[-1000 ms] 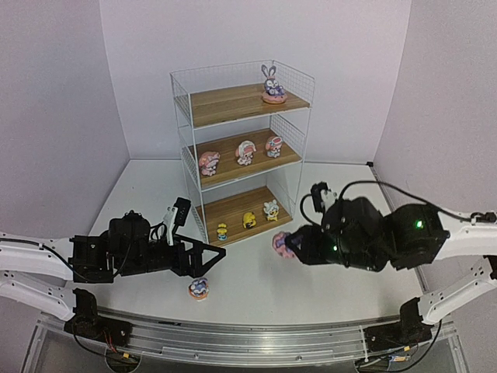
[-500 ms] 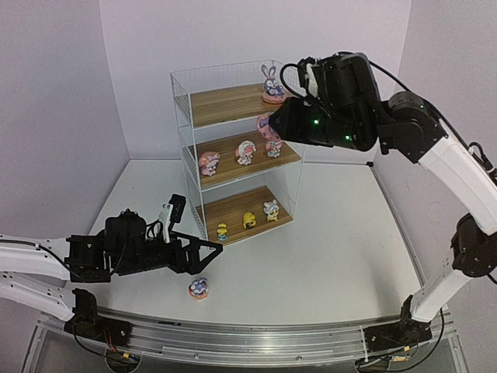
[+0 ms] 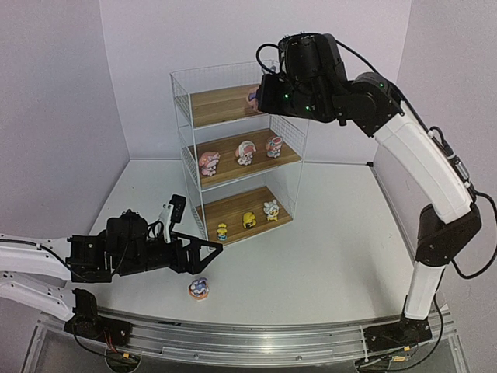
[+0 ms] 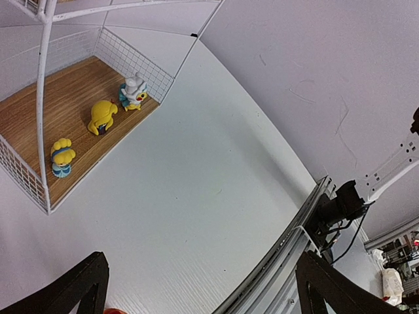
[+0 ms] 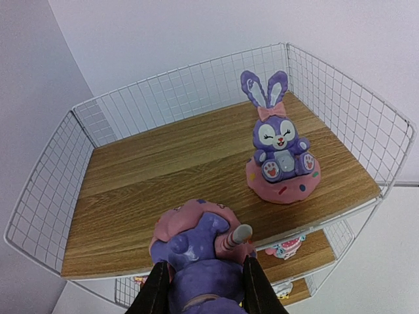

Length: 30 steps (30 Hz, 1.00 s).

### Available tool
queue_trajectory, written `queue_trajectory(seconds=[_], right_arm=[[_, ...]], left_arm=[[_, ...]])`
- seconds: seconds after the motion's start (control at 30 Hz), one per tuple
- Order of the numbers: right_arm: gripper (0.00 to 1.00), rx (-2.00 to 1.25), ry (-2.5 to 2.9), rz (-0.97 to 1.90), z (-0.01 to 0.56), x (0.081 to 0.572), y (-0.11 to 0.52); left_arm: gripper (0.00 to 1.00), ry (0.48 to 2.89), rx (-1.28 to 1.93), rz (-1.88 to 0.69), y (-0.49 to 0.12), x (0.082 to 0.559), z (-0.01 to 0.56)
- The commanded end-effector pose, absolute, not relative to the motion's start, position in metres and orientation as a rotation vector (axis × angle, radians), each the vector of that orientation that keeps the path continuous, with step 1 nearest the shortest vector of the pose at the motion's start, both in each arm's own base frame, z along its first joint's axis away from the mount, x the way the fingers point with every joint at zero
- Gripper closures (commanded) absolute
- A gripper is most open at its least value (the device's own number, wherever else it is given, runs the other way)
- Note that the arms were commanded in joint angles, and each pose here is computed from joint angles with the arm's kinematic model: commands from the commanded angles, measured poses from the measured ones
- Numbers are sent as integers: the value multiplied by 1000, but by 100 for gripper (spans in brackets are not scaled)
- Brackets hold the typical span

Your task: Place and organize the plastic toys onto the shelf

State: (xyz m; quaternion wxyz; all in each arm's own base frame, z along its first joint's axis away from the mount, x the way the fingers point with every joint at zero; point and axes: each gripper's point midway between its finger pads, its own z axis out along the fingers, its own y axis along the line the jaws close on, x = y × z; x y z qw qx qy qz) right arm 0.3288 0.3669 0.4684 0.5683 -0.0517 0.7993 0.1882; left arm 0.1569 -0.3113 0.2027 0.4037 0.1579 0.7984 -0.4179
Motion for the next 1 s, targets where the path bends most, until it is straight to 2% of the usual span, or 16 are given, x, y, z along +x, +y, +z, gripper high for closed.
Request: queue_trajectory(seconds=[0.0, 0.23, 0.5, 0.73, 0.97], right_arm=[[100, -92, 1827, 496, 488, 342, 365], [100, -105, 1833, 557, 484, 359, 375], [95, -112, 1827, 588, 483, 365, 384], [85, -112, 1823, 586, 480, 371, 387], [68, -91, 1809, 564, 479, 379, 388]], left_arm=[[0, 1996, 381, -1060, -314, 161, 212], [0, 2004, 379, -1049, -315, 162, 208], [0, 2009, 378, -1044, -316, 163, 203], [0, 2007, 373, -1041, -314, 163, 203], [1, 2017, 362, -1042, -311, 163, 200]])
